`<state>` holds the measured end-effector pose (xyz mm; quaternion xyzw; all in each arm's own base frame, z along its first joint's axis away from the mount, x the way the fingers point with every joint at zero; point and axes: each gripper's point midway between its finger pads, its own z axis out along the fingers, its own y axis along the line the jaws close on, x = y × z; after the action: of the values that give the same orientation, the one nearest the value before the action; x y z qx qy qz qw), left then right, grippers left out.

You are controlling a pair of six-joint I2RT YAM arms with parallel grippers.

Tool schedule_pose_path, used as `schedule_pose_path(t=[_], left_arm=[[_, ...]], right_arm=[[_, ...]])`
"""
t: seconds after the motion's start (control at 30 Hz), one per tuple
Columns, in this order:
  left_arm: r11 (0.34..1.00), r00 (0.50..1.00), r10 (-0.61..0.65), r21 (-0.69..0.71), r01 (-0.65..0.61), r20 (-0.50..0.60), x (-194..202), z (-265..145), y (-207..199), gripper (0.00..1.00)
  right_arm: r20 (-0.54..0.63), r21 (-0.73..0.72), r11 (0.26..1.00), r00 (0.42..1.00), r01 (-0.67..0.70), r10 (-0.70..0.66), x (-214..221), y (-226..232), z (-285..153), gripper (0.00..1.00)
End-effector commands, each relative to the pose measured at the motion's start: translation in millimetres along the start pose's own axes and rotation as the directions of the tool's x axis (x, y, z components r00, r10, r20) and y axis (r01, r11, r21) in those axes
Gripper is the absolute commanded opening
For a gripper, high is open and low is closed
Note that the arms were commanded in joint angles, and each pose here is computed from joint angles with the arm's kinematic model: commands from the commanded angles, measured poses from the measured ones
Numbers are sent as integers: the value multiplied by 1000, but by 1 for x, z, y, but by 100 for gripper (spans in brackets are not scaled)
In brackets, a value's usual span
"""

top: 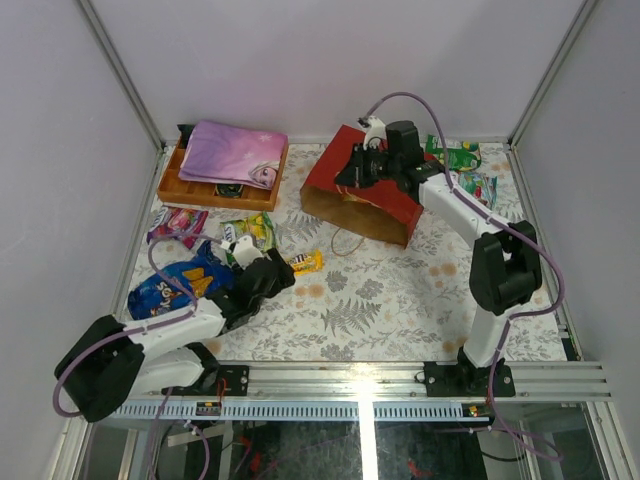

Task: Take the snacks out of the paper bag
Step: Place the snack at the center of the board.

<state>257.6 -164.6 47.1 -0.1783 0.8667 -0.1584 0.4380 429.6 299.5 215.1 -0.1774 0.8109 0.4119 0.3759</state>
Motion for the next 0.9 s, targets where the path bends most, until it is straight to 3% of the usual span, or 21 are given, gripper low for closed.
schedule_pose_path(t=[0.0, 0.1, 0.2, 0.3, 0.47, 0.63, 0.87], left_arm=[[997, 998, -59, 48, 58, 18, -15, -14, -13, 83], [992, 999, -41, 119, 38, 28, -35, -29, -37, 100], [981, 999, 13, 193, -22, 49, -63, -43, -71, 100], [978, 990, 104, 170, -119, 96, -90, -38, -94, 100], [968, 963, 240, 45, -247, 124, -126, 12, -111, 100], [943, 937, 331, -60, -327, 109, -132, 70, -100, 100], [904, 894, 428, -90, -419, 134, -138, 105, -92, 100]], right_arm=[[-72, -73, 991, 990, 116, -121, 12, 34, 6, 0], [-70, -67, 990, 989, 128, -132, 14, 37, 1, 0], [-51, -47, 987, 986, 154, -156, 13, 38, -9, 0], [-28, -36, 985, 985, 170, -171, 11, 42, -22, 0], [34, -24, 991, 991, 134, -133, 2, 43, -46, 0], [72, -27, 996, 994, 90, -88, -5, 37, -67, 0], [113, -59, 995, 991, 81, -74, -9, 41, -84, 0]])
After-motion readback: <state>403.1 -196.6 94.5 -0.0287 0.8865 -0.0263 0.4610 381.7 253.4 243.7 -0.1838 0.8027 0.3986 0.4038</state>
